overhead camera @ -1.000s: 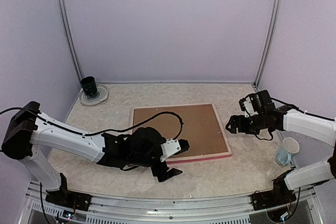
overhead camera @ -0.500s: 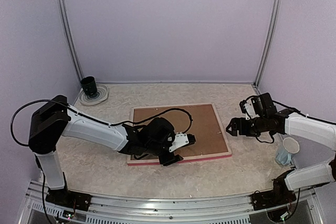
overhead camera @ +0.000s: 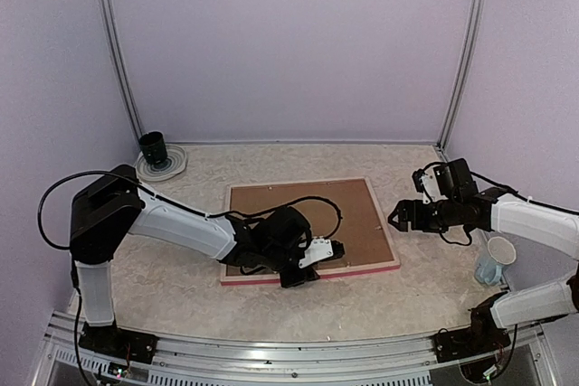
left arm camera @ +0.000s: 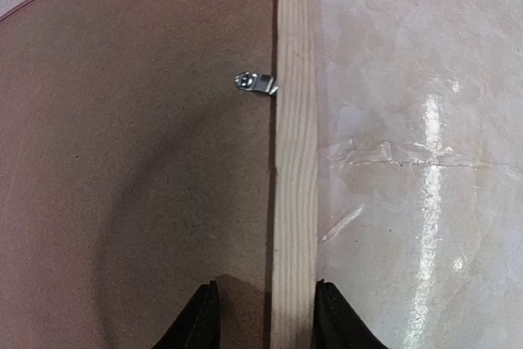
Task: Put the photo into the frame
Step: Pick up the photo frame from the center of the board.
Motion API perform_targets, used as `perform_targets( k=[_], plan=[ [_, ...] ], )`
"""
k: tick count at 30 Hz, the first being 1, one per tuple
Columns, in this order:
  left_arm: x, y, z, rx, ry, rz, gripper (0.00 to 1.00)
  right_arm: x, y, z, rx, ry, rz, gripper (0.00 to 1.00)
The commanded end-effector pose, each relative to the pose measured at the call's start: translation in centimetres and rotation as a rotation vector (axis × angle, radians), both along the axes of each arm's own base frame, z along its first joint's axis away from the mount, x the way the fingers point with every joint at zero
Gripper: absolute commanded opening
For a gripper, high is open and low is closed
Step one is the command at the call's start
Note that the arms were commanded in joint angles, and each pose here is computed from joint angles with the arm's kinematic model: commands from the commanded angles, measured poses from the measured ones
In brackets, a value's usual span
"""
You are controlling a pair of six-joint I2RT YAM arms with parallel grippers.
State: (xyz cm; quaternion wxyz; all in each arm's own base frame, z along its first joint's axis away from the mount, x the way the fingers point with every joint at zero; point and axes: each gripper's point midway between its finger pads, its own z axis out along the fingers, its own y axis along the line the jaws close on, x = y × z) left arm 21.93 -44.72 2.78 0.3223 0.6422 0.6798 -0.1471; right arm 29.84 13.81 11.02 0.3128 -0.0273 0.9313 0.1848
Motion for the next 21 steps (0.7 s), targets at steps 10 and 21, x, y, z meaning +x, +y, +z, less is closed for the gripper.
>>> perform_targets(
  k=[10,21],
  plan=[
    [-0.3,0.1,-1.6,0.053,0.103,-0.009,0.02,1.1,-0.1,4.0,0.027,-0.101,-0.001,0.92],
    [1.3,-0.1,3.6,-0.01,0.111,0.091,0.0,0.0,0.9,5.8,0.093,-0.171,0.072,0.92]
  ],
)
